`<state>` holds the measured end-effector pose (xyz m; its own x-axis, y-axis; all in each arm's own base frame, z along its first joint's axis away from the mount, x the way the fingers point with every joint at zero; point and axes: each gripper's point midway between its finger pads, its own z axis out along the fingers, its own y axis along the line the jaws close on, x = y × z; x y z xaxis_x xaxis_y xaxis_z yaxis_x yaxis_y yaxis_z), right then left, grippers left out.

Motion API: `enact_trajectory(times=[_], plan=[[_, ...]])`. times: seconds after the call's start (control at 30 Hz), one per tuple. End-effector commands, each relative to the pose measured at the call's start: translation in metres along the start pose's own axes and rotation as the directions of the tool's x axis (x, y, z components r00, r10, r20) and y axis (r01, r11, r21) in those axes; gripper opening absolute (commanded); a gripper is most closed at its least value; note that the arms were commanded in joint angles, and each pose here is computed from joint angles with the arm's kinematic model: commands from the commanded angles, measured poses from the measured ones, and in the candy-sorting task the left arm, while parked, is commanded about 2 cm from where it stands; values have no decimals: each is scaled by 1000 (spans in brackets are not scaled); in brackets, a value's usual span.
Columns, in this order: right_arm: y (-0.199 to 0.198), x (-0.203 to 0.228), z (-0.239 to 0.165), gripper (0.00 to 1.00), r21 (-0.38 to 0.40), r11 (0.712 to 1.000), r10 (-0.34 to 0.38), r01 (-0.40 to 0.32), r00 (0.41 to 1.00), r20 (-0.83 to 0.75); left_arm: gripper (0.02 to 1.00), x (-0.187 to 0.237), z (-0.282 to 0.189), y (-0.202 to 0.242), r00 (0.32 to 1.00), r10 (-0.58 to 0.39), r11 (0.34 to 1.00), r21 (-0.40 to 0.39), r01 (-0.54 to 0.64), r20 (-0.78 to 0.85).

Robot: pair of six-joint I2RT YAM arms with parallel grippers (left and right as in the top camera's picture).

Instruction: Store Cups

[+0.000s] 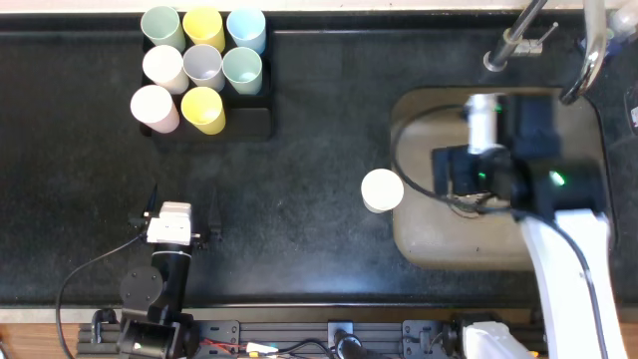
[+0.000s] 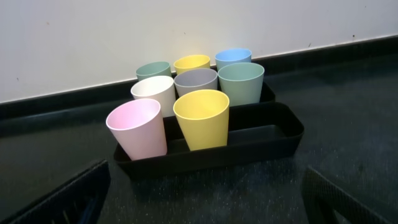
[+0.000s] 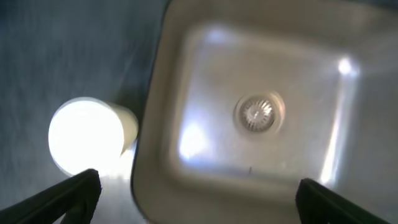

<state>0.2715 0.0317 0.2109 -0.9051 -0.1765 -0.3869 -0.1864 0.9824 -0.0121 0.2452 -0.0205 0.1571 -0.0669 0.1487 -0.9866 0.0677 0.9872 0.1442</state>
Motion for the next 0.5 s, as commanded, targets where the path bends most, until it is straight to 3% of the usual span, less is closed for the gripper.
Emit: enact_trajectory(times=[0.03, 0.1, 0.17, 0.5], plan=[[33, 9, 19, 998, -104, 967, -245, 233, 962, -123, 1000, -1, 0, -1, 1000, 17, 1000, 5, -17, 5], [53, 18, 27, 998, -202, 934, -329, 296, 931, -157, 998, -1, 0, -1, 1000, 17, 1000, 5, -17, 5], [67, 22, 34, 998, -291, 903, -372, 314, 913, -170, 998, -1, 0, -1, 1000, 17, 1000, 5, -17, 5], [51, 11, 71, 998, -267, 923, -338, 275, 913, -229, 998, -1, 0, -1, 1000, 17, 1000, 5, -17, 5]])
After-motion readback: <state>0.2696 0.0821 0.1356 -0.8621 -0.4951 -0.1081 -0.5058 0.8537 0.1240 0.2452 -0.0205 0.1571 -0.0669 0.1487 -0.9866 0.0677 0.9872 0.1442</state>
